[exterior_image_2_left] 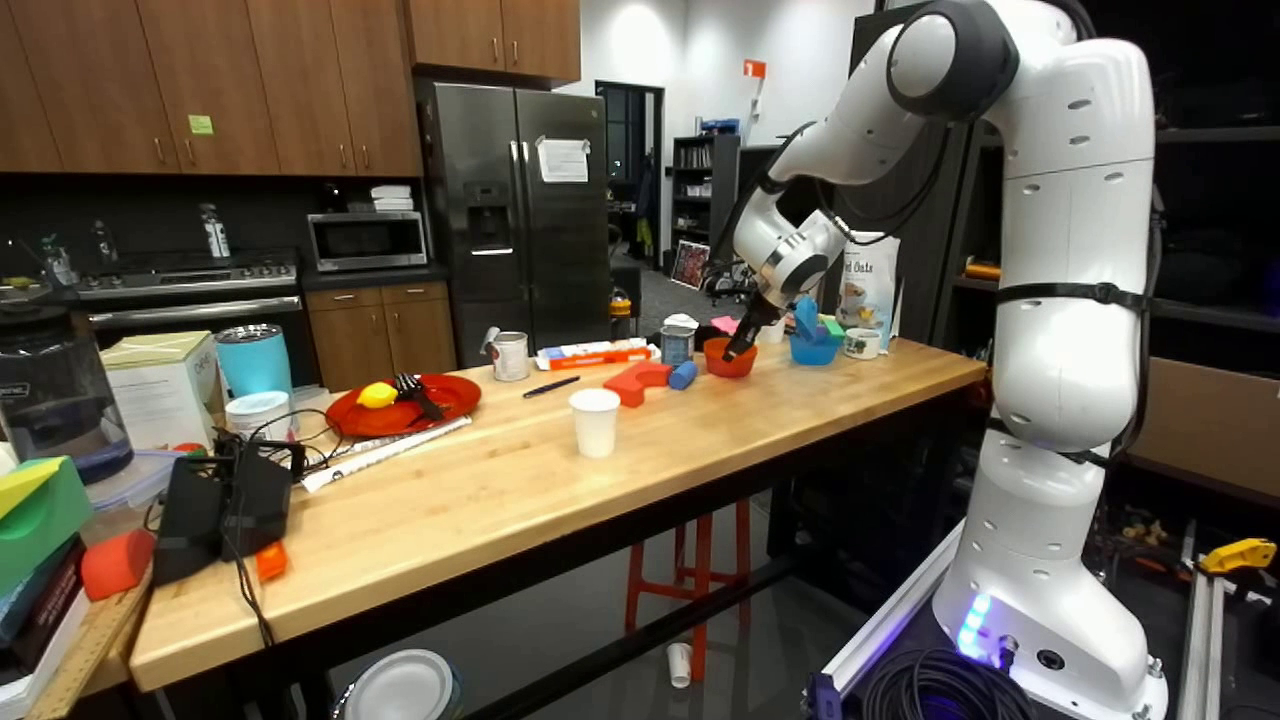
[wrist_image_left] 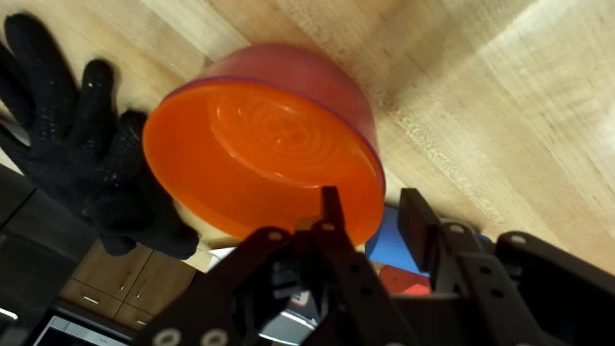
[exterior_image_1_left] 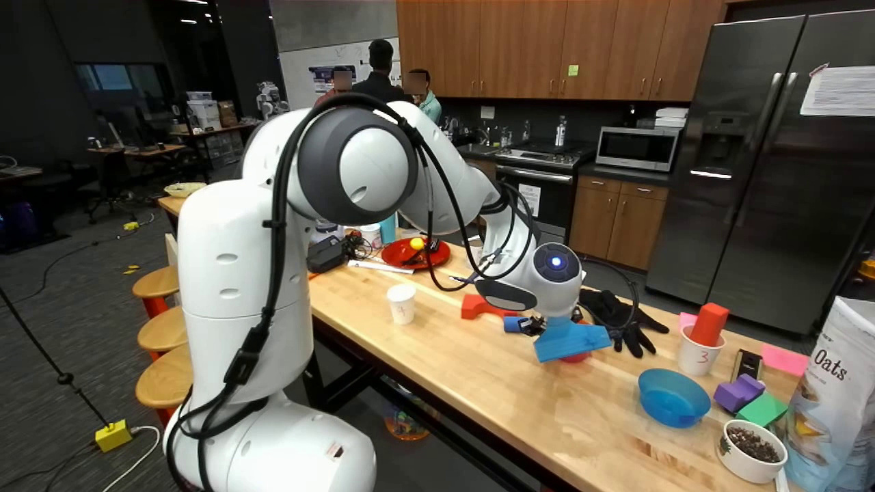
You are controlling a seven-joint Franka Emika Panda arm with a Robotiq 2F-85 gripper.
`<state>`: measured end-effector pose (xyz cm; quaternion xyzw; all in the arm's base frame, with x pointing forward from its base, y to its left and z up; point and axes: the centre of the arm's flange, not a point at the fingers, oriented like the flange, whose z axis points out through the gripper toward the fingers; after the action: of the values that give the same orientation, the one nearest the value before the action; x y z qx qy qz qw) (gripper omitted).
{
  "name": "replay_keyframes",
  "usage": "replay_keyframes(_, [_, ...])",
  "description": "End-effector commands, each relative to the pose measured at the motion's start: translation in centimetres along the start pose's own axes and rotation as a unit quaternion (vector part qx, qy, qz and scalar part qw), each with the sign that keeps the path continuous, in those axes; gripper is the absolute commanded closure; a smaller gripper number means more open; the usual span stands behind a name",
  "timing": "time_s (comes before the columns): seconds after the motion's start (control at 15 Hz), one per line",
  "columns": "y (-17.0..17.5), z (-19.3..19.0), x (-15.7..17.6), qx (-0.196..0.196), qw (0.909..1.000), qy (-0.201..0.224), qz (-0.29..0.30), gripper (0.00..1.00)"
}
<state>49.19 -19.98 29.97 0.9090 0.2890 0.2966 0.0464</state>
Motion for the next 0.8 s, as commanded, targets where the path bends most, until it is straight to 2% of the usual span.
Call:
replay_keyframes(0.0, [0.8,0.3,-0.2,-0.001,1.0000,-0.001,-0.002,0.33])
replay_keyframes(0.33, [0.9,0.5,-0.1,0.003,0.9999,-0.012,0.002,0.01])
replay_keyframes(0.4, [0.9,0.7,-0.2,0.006,0.9999,-0.013,0.002,0.03])
replay_keyframes(0.47, [0.8,0.9,-0.2,0.011,0.9998,-0.015,0.004,0.25])
replay_keyframes(0.53, [0.7,1.1,-0.1,0.014,0.9997,-0.018,0.005,0.32])
replay_keyframes(0.6, [0.7,1.3,-0.2,0.018,0.9996,-0.020,0.006,0.33])
replay_keyframes(0.73, [0.8,1.7,-0.2,0.026,0.9993,-0.027,0.009,0.46])
